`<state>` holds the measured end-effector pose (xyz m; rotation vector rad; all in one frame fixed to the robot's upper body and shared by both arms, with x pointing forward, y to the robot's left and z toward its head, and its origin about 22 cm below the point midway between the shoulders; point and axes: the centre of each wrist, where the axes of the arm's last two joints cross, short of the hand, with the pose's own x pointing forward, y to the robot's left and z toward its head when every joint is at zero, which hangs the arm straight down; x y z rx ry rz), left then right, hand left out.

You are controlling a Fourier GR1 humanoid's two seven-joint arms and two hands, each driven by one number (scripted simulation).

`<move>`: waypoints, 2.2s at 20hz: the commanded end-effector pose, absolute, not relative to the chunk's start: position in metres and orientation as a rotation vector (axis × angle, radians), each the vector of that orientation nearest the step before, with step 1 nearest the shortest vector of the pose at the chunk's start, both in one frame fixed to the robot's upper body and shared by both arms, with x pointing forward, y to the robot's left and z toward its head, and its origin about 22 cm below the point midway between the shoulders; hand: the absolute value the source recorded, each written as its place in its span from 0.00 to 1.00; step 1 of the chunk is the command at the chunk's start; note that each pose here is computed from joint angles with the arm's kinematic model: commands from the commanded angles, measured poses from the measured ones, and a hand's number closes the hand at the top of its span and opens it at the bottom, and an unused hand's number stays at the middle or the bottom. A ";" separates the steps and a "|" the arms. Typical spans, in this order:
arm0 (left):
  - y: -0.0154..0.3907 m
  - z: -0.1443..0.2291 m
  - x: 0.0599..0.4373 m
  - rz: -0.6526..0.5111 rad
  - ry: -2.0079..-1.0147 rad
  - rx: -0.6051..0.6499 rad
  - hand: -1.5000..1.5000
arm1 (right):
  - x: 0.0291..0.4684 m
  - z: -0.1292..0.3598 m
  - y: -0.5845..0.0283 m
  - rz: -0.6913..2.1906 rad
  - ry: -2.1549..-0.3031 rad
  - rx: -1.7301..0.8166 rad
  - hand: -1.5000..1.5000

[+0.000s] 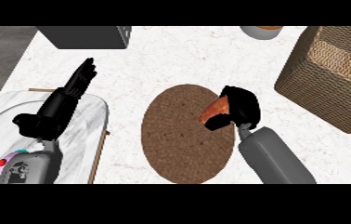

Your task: Pick the sweet potato from the placemat and place it in the basket

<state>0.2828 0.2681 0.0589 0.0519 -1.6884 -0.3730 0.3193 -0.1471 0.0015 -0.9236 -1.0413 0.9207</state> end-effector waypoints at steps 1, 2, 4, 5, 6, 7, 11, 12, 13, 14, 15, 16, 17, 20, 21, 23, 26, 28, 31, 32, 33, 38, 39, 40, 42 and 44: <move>0.262 0.052 0.269 -0.369 -1.683 0.038 0.50 | 0.313 0.019 -0.141 0.731 -1.140 -0.870 1.00; 0.255 0.059 0.277 -0.378 -1.683 0.022 0.50 | 0.316 0.022 -0.140 0.707 -1.156 -0.838 1.00; 0.269 0.065 0.280 -0.377 -1.686 0.040 0.50 | 0.314 0.044 -0.153 0.613 -1.292 -0.829 1.00; 0.272 0.055 0.277 -0.372 -1.683 0.071 0.50 | 0.305 0.054 -0.129 0.557 -1.350 -0.809 1.00; 0.283 0.063 0.279 -0.364 -1.684 0.066 0.50 | 0.306 0.069 -0.130 0.458 -1.441 -0.779 1.00; 0.274 0.057 0.278 -0.369 -1.688 0.053 0.50 | 0.307 0.085 -0.135 0.424 -1.504 -0.800 1.00; 0.281 0.054 0.275 -0.373 -1.663 0.067 0.50 | 0.278 0.135 -0.134 0.283 -1.623 -0.816 1.00; 0.279 0.059 0.270 -0.368 -1.678 0.060 0.50 | 0.270 0.136 -0.144 0.263 -1.630 -0.838 1.00; 0.271 0.057 0.272 -0.360 -1.675 0.048 0.50 | 0.268 0.152 -0.144 0.233 -1.647 -0.839 1.00; 0.270 0.052 0.275 -0.372 -1.683 0.041 0.50 | 0.257 0.163 -0.149 0.228 -1.631 -0.828 1.00; 0.276 0.063 0.278 -0.372 -1.672 0.053 0.50 | 0.255 0.167 -0.151 0.206 -1.630 -0.843 1.00; 0.259 0.062 0.283 -0.383 -1.683 0.055 0.50 | 0.247 0.178 -0.151 0.180 -1.610 -0.861 1.00; 0.276 0.063 0.290 -0.367 -1.682 0.049 0.50 | 0.247 0.189 -0.149 0.181 -1.593 -0.889 1.00; 0.267 0.059 0.279 -0.377 -1.671 0.049 0.50 | 0.250 0.211 -0.163 0.169 -1.553 -0.951 1.00; 0.271 0.061 0.270 -0.375 -1.690 0.029 0.50 | 0.250 0.220 -0.163 0.150 -1.527 -0.991 1.00; 0.275 0.067 0.282 -0.382 -1.695 0.057 0.50 | 0.258 0.230 -0.163 0.163 -1.499 -1.060 1.00; 0.249 0.049 0.275 -0.385 -1.678 0.040 0.50 | 0.285 0.220 -0.175 0.138 -1.488 -1.093 1.00; 0.262 0.046 0.287 -0.384 -1.682 0.058 0.50 | 0.304 0.248 -0.186 0.088 -1.501 -1.103 1.00; 0.267 0.054 0.268 -0.394 -1.701 0.037 0.50 | 0.325 0.256 -0.212 0.044 -1.480 -1.143 1.00; 0.266 0.050 0.278 -0.379 -1.713 0.054 0.50 | 0.334 0.235 -0.220 0.024 -1.463 -1.167 1.00; 0.261 0.050 0.275 -0.379 -1.699 0.033 0.50 | 0.334 0.259 -0.224 0.020 -1.453 -1.190 1.00; 0.270 0.069 0.291 -0.391 -1.708 0.041 0.50 | 0.374 0.249 -0.244 -0.110 -1.438 -1.230 1.00; 0.269 0.047 0.274 -0.405 -1.688 0.051 0.50 | 0.369 0.265 -0.255 -0.159 -1.473 -1.244 1.00; 0.282 0.054 0.278 -0.381 -1.713 0.054 0.50 | 0.373 0.263 -0.275 -0.167 -1.469 -1.266 1.00; 0.263 0.051 0.267 -0.388 -1.692 0.044 0.50 | 0.373 0.241 -0.282 -0.217 -1.450 -1.297 1.00; 0.264 0.052 0.281 -0.387 -1.677 0.021 0.50 | 0.384 0.257 -0.304 -0.224 -1.425 -1.322 1.00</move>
